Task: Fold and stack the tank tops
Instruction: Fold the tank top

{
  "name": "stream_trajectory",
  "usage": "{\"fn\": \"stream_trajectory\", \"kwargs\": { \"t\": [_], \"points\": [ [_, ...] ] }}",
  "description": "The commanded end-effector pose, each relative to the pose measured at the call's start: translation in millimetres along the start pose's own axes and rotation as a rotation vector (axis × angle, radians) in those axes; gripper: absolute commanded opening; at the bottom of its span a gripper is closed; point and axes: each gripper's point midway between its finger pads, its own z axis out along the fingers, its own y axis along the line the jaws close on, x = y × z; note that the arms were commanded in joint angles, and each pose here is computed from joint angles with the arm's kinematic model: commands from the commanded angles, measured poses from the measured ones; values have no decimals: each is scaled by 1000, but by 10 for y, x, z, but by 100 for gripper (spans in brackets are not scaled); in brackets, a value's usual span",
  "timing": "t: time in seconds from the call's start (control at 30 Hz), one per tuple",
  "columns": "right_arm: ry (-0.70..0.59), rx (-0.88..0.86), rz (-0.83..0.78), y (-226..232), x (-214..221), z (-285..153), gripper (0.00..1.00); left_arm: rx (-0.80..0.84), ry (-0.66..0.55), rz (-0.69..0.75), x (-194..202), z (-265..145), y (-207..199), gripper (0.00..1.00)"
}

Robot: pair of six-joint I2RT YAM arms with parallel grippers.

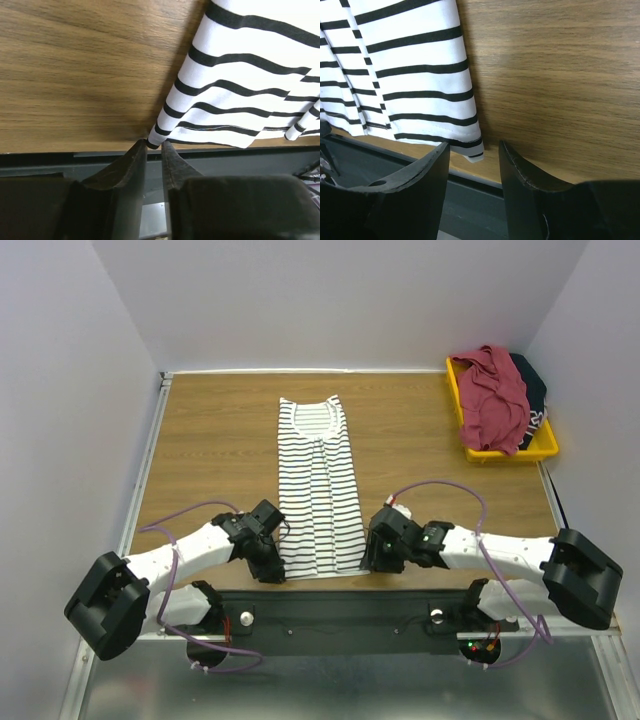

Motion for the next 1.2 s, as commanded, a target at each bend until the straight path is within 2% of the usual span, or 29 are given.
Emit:
{"fn": "stream_trajectory", "kwargs": {
  "t": [0.0,0.17,0.3,0.5,0.67,0.77,1.07,1.17],
  "points": [
    [66,80,-1,-281,228,25,50,0,-3,-6,14,39,20,21],
    [78,88,9,-297,264,41,50,7,-7,-11,19,65,44,17],
    [80,81,14,-254,285,43,49,30,-25,4,-24,48,-21,6],
    [85,82,29,-257,329,49,49,46,-47,25,-53,38,-51,0],
    [81,89,32,-249,331,71,46,70,-57,38,-64,14,-113,0],
    [68,74,29,-163,280,61,37,93,-74,52,-84,-31,-172,0],
    [38,68,9,-78,188,53,35,138,-79,109,-101,-79,-328,0],
    [44,70,1,-105,207,51,41,123,-71,117,-86,-81,-301,0]
  ]
}}
